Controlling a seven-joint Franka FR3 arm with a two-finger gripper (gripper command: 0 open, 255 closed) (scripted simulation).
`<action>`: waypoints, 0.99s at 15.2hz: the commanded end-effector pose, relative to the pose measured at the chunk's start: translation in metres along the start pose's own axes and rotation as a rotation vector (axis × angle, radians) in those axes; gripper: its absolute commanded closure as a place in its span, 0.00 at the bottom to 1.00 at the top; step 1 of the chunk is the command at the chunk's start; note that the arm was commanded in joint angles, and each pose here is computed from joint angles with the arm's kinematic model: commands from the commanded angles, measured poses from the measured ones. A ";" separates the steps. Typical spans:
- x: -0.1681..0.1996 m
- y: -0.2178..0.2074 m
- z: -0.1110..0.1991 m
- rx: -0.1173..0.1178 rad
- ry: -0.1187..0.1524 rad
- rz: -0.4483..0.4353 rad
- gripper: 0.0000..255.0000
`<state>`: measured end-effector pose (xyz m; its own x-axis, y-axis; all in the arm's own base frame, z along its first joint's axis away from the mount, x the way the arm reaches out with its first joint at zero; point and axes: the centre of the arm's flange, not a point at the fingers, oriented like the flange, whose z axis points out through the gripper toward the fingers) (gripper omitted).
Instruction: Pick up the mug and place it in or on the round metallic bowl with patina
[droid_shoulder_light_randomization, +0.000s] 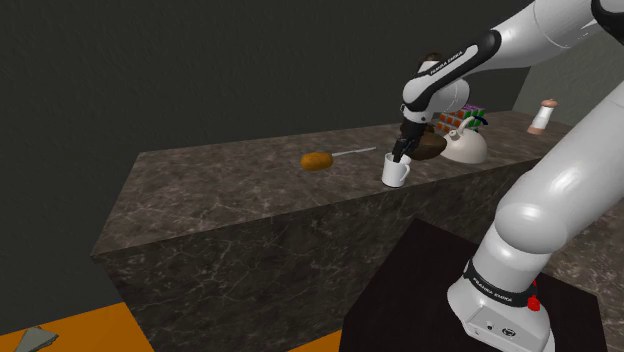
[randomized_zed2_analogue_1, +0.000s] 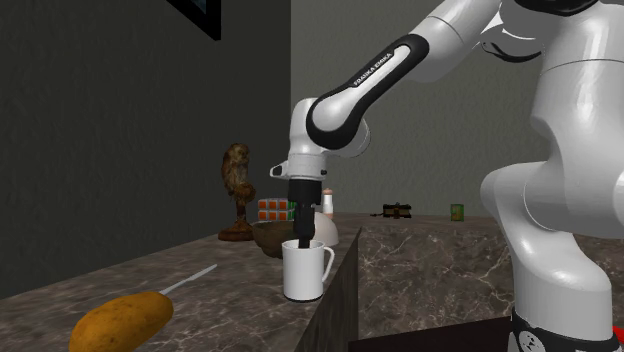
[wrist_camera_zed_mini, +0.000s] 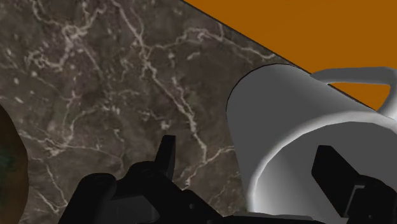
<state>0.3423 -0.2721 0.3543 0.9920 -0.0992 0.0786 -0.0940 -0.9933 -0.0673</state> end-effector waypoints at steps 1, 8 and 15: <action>0.000 0.000 0.001 0.000 0.000 0.000 0.00; 0.000 0.000 0.001 0.000 0.000 0.000 1.00; 0.000 0.000 0.001 0.000 0.000 0.000 1.00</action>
<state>0.3423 -0.2721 0.3535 0.9919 -0.0993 0.0791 -0.0941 -0.9933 -0.0670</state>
